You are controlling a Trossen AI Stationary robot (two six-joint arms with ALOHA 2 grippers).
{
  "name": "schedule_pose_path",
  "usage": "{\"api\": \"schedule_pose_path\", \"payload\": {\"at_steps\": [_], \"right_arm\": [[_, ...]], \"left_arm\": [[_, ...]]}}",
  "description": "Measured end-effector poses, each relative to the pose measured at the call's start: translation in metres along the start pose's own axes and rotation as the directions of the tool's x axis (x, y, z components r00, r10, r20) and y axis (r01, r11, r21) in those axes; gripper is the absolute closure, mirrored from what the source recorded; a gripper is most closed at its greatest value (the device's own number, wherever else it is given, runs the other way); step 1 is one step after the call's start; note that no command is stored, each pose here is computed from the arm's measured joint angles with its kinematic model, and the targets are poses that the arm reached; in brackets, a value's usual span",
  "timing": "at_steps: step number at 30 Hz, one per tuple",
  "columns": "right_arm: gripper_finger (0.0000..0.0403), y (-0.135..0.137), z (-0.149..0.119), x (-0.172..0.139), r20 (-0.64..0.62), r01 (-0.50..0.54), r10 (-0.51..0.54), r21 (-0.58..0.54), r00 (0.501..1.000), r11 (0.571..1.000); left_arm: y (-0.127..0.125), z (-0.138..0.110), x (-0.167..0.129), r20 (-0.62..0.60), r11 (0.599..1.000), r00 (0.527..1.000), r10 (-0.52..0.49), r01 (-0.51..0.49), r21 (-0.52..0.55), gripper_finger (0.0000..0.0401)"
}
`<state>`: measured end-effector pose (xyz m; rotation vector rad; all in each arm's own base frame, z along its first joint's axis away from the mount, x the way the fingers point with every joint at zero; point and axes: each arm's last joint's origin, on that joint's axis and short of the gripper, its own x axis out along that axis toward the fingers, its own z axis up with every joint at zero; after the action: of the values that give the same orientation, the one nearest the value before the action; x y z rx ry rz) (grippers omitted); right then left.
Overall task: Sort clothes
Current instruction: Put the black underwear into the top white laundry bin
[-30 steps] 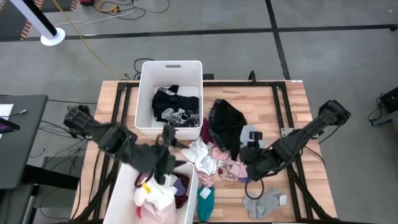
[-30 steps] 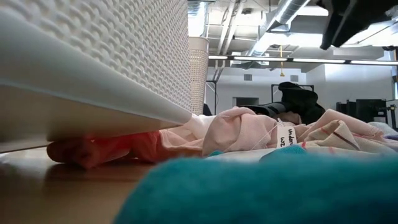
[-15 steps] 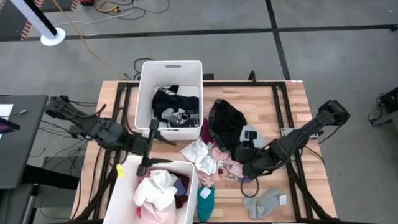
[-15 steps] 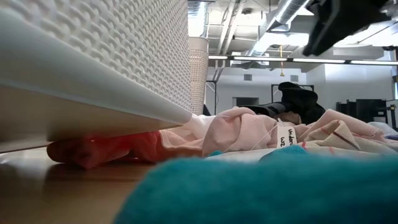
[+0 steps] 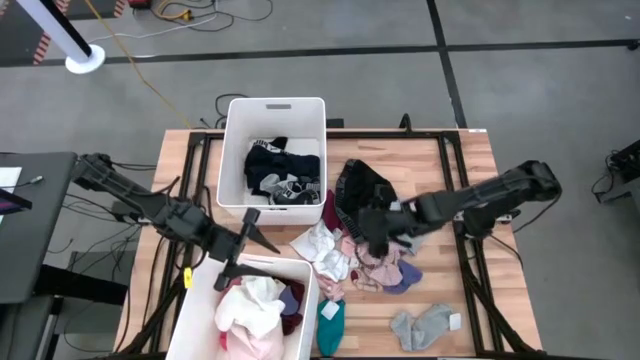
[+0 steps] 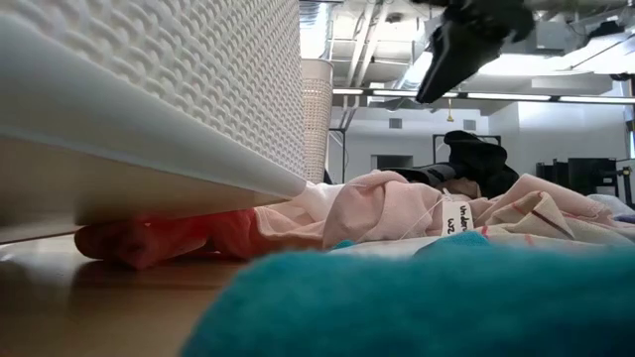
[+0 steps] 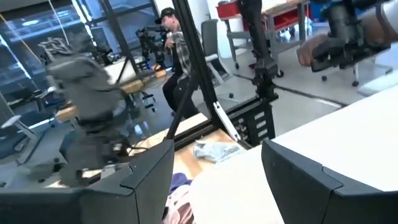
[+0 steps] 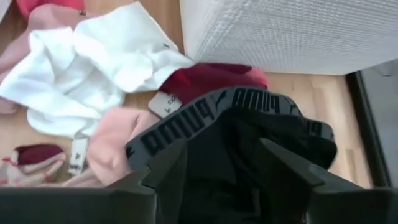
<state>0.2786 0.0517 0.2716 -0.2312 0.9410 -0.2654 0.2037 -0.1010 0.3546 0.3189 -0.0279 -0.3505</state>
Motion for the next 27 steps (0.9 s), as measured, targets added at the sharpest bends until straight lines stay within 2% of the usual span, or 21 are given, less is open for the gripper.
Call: {"api": "schedule_pose_path", "payload": {"at_steps": [5, 9, 12, 16, 20, 23, 27], "right_arm": [[0.0171, -0.026, 0.003, 0.021, 0.034, -0.105, 0.103, 0.060, 0.994, 0.993], [0.0168, -0.036, -0.010, 0.046, 0.077, -0.199, 0.191, 0.121, 0.979, 0.972], [0.0168, -0.038, -0.022, 0.058, 0.082, -0.211, 0.199, 0.173, 0.976, 0.962], [0.0168, -0.029, -0.025, 0.059, 0.088, -0.242, 0.228, 0.213, 0.970, 0.947], [0.0168, -0.005, -0.024, 0.060, 0.080, -0.281, 0.271, 0.164, 0.959, 0.946], [0.0168, 0.009, -0.032, 0.067, -0.002, -0.255, 0.257, 0.125, 0.966, 0.959], [0.0168, 0.017, -0.044, 0.084, -0.132, -0.159, 0.174, 0.117, 0.976, 0.980]], "left_arm": [[-0.001, -0.003, 0.000, -0.009, 1.000, 1.000, -0.004, 0.004, 0.030, 0.0166], [-0.001, -0.003, 0.000, -0.013, 0.998, 1.000, -0.005, 0.006, 0.062, 0.0166], [-0.001, -0.003, 0.000, -0.013, 0.996, 1.000, -0.005, 0.006, 0.090, 0.0166], [-0.001, -0.004, 0.000, -0.022, 0.994, 1.000, -0.008, 0.010, 0.110, 0.0166], [-0.001, -0.004, 0.000, -0.022, 0.994, 1.000, -0.008, 0.010, 0.111, 0.0166], [-0.002, -0.004, 0.001, -0.023, 0.995, 1.000, -0.008, 0.010, 0.100, 0.0166], [-0.002, -0.004, 0.001, -0.024, 0.997, 1.000, -0.009, 0.010, 0.072, 0.0166]]}}
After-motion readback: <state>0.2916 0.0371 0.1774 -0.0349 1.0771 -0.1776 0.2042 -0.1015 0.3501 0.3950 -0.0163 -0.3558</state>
